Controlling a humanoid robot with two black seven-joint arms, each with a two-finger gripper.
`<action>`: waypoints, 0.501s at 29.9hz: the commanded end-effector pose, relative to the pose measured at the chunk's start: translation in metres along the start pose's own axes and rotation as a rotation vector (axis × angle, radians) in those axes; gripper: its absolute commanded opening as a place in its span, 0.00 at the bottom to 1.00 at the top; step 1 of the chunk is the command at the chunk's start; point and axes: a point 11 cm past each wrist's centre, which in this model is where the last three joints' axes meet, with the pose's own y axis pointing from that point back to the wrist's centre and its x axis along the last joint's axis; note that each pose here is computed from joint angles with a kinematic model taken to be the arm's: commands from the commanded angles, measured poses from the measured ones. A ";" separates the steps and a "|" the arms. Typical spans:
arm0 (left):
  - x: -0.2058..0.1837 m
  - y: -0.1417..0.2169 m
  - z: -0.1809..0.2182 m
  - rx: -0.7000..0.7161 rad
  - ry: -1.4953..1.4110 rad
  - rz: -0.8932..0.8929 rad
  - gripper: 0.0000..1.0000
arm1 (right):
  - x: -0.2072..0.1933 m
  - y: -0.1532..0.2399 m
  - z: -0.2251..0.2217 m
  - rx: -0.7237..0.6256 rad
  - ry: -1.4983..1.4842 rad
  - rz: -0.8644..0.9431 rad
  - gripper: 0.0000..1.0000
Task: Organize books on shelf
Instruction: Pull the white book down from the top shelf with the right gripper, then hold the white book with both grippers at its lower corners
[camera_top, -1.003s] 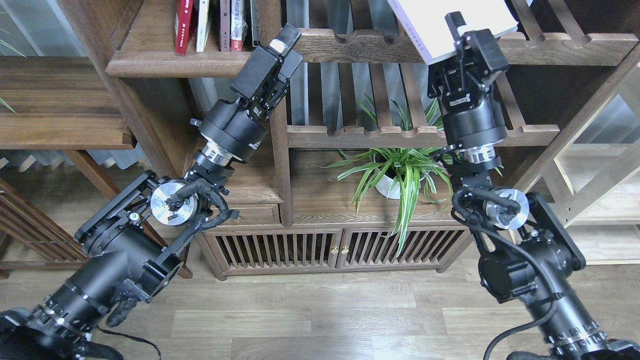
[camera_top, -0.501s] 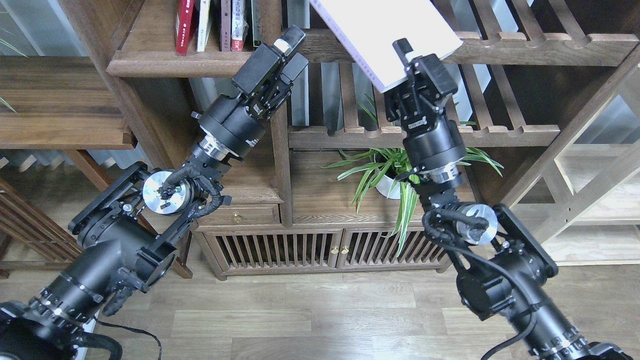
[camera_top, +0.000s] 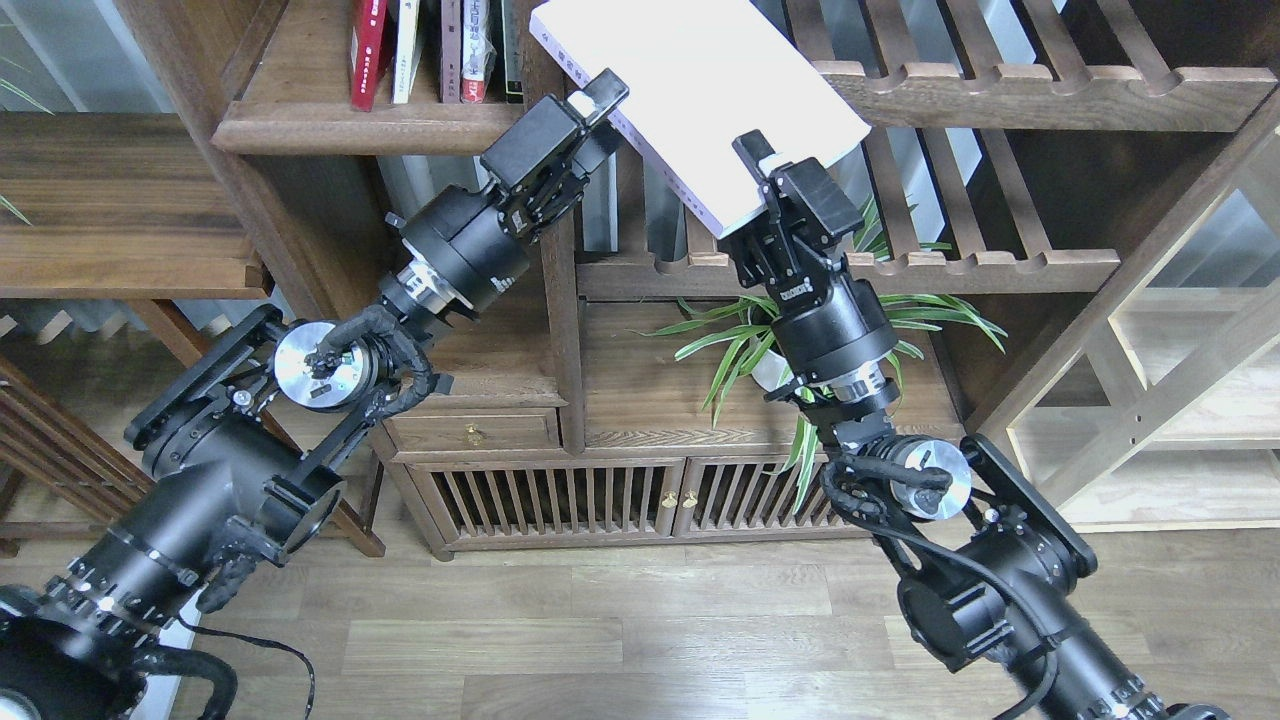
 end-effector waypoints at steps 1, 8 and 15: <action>-0.002 -0.005 -0.001 0.006 0.002 0.012 0.86 | 0.000 -0.001 0.003 -0.001 -0.010 -0.005 0.04; -0.007 -0.015 0.006 0.005 -0.009 0.010 0.86 | 0.000 -0.001 0.007 -0.015 -0.001 -0.003 0.04; -0.004 -0.019 0.009 0.003 -0.012 0.028 0.81 | 0.002 -0.001 0.010 -0.027 0.000 0.001 0.04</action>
